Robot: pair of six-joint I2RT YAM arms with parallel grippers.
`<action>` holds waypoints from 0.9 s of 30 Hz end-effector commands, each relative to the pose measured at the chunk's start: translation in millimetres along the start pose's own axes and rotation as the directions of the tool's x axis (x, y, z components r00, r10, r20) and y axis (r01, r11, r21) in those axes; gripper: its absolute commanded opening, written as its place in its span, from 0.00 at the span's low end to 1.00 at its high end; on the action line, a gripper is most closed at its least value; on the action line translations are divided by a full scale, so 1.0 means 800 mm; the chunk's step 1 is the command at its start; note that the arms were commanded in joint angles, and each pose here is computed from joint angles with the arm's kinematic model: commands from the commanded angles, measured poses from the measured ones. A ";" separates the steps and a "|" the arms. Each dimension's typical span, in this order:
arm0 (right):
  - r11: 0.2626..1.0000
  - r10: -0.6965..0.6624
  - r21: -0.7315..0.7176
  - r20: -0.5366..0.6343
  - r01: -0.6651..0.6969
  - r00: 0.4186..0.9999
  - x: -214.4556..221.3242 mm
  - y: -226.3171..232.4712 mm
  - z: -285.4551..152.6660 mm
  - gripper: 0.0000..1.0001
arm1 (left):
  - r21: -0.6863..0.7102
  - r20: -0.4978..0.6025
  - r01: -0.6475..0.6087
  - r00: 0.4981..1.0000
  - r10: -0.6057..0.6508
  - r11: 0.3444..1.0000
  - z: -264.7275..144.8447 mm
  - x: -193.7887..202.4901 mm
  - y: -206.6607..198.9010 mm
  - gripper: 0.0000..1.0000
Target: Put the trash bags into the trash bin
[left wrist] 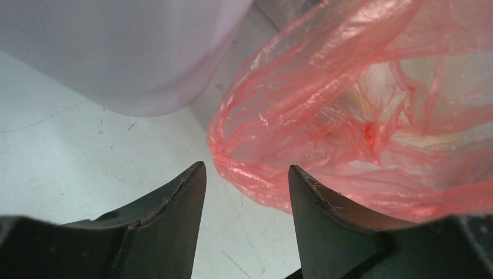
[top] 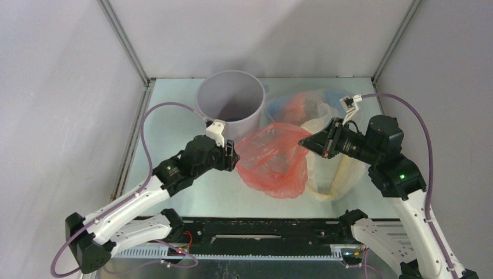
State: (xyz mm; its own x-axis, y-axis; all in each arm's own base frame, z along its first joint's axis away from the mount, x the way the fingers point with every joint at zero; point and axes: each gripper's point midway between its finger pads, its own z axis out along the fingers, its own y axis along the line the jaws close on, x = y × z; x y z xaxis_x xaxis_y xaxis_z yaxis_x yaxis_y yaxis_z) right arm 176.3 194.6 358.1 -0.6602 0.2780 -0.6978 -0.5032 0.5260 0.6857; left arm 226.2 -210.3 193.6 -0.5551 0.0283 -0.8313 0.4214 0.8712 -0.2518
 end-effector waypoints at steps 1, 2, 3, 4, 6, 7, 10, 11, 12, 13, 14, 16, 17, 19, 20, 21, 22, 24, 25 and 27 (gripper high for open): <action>0.999 -0.032 -0.033 0.003 0.032 0.999 -0.001 0.008 -0.003 0.00 | 0.016 0.029 0.070 0.997 -0.071 0.997 0.020 -0.009 0.001 0.61; 0.999 -0.035 -0.033 0.004 0.035 0.999 -0.001 0.008 -0.003 0.00 | 0.012 0.024 0.075 0.997 -0.075 0.997 0.024 -0.007 0.002 0.60; 0.999 -0.034 -0.033 0.004 0.035 0.999 -0.001 0.008 -0.003 0.00 | 0.001 0.019 0.079 0.997 -0.079 0.997 0.028 -0.005 0.005 0.59; 0.999 -0.033 -0.031 0.002 0.033 0.999 -0.001 0.008 -0.003 0.00 | -0.014 0.015 0.084 0.996 -0.084 0.996 0.032 -0.003 0.009 0.58; 0.999 -0.033 -0.033 0.001 0.033 0.999 -0.001 0.008 -0.003 0.00 | -0.054 0.008 0.092 0.996 -0.092 0.994 0.040 0.002 0.020 0.56; 0.999 -0.031 -0.032 0.000 0.031 1.000 0.000 0.008 -0.003 0.00 | -0.072 0.002 0.095 0.996 -0.095 0.993 0.045 0.006 0.026 0.55; 0.999 -0.033 -0.030 0.002 0.033 0.999 0.000 0.007 -0.003 0.00 | -0.093 0.003 0.106 0.994 -0.106 0.990 0.057 0.012 0.036 0.39; 0.999 -0.035 -0.030 0.006 0.035 0.999 0.000 0.006 -0.003 0.00 | -0.092 0.000 0.104 0.994 -0.105 0.990 0.058 0.011 0.036 0.26; 0.999 -0.036 -0.026 0.010 0.036 0.999 0.000 0.005 -0.003 0.00 | -0.087 0.004 0.101 0.995 -0.101 0.991 0.056 0.009 0.035 0.10; 0.999 -0.037 -0.021 0.014 0.037 0.999 -0.001 0.004 -0.003 0.00 | -0.076 0.014 0.101 0.995 -0.100 0.992 0.051 0.003 0.032 0.02; 0.999 -0.042 -0.019 0.020 0.042 0.999 -0.003 0.003 -0.003 0.00 | -0.058 0.032 0.102 0.994 -0.101 0.993 0.044 -0.005 0.028 0.00; 0.998 -0.050 -0.024 0.037 0.051 0.998 -0.008 0.005 -0.004 0.00 | 0.004 0.067 0.104 0.992 -0.104 0.995 0.024 -0.024 0.013 0.00; 0.998 -0.051 -0.029 0.046 0.053 0.998 -0.012 0.007 -0.005 0.00 | 0.043 0.081 0.105 0.991 -0.108 0.994 0.012 -0.035 0.004 0.00; 0.997 -0.062 -0.034 0.071 0.065 0.996 -0.023 0.012 -0.008 0.00 | 0.128 0.109 0.103 0.987 -0.117 0.986 -0.016 -0.059 -0.018 0.00; 0.997 -0.070 -0.038 0.087 0.073 0.994 -0.029 0.016 -0.010 0.00 | 0.186 0.119 0.098 0.985 -0.121 0.978 -0.033 -0.072 -0.033 0.00; 0.996 -0.079 -0.043 0.103 0.084 0.992 -0.035 0.021 -0.012 0.00 | 0.226 0.131 0.093 0.983 -0.125 0.970 -0.048 -0.083 -0.043 0.00; 0.994 -0.090 -0.049 0.122 0.096 0.988 -0.042 0.026 -0.014 0.00 | 0.260 0.151 0.089 0.980 -0.132 0.961 -0.064 -0.098 -0.052 0.00; 0.989 -0.116 -0.069 0.171 0.129 0.978 -0.060 0.039 -0.019 0.00 | 0.326 0.197 0.072 0.970 -0.143 0.943 -0.096 -0.126 -0.069 0.00; 0.986 -0.127 -0.079 0.192 0.144 0.973 -0.068 0.046 -0.022 0.00 | 0.350 0.224 0.063 0.963 -0.149 0.935 -0.112 -0.142 -0.076 0.00; 0.978 -0.154 -0.099 0.241 0.182 0.958 -0.090 0.064 -0.027 0.00 | 0.395 0.283 0.036 0.946 -0.159 0.918 -0.145 -0.178 -0.090 0.00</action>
State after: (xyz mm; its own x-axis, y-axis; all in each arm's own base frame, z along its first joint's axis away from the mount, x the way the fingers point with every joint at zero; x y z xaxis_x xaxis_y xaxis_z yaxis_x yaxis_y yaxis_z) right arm 188.1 185.4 381.1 -0.5859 0.3268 -0.7415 -0.5330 0.5339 0.6564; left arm 217.1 -220.0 314.8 -0.4505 -0.1851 -0.8733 0.5454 0.7174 -0.4334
